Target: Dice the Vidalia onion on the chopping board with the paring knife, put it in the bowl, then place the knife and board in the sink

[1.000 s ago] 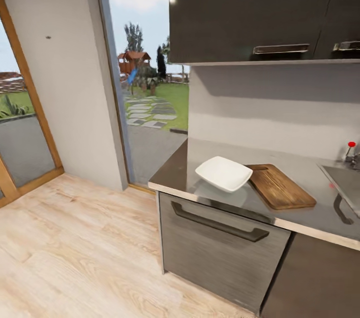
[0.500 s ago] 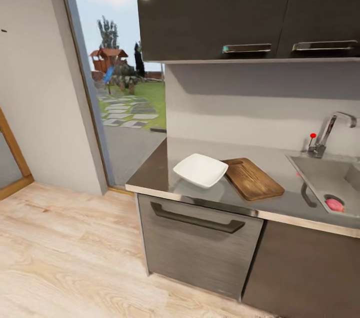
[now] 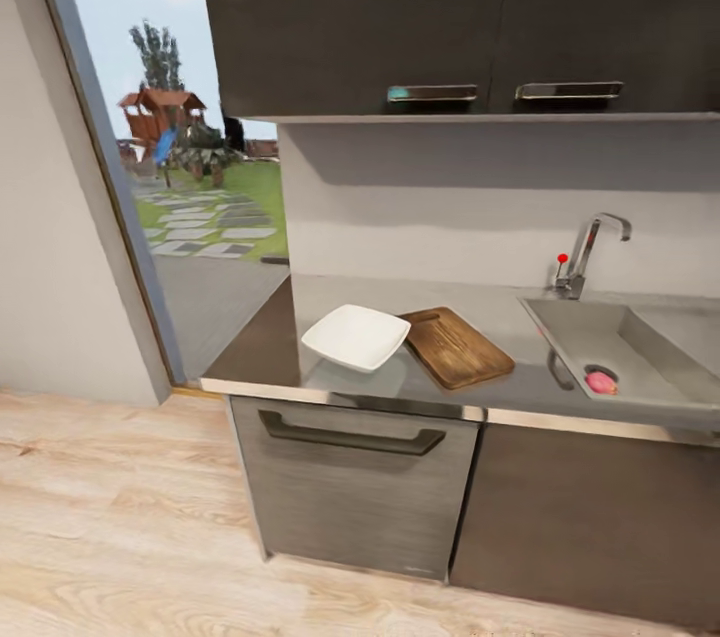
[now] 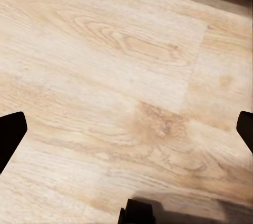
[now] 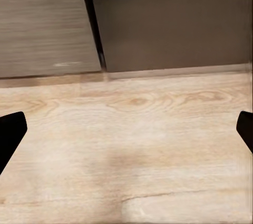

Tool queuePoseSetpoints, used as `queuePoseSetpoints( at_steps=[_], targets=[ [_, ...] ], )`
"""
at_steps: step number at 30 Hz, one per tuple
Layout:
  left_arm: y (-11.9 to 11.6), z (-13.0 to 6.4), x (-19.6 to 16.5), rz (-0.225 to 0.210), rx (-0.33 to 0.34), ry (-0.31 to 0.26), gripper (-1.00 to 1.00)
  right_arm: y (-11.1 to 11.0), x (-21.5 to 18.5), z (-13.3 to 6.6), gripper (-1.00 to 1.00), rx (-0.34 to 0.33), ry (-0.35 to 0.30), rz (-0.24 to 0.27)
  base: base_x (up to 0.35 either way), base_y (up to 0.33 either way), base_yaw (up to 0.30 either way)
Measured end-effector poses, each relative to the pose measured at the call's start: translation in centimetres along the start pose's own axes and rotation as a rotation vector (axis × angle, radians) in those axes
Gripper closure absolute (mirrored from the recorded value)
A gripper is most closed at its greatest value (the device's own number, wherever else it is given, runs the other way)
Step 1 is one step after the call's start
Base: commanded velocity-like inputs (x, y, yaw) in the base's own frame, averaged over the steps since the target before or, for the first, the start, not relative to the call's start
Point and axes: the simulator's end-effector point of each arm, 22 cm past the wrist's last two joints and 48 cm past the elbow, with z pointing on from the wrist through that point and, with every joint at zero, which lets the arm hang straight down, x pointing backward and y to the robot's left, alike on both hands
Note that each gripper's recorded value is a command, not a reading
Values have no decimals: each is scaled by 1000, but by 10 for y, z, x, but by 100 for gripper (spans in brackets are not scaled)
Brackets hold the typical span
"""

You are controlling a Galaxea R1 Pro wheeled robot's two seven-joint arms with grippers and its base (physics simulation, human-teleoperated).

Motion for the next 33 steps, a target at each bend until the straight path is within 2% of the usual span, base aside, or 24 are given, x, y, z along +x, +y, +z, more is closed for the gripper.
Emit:
queuePoseSetpoints(
  at_steps=[23,33],
  targets=[
    [1,0,6,3,-3,15,-100,0,6,-1,-100,1,14,-3,0,0,-273],
    [1,0,7,4,-2,16,-100,0,7,-1,-100,2,16,-5,0,0,-54]
  ],
)
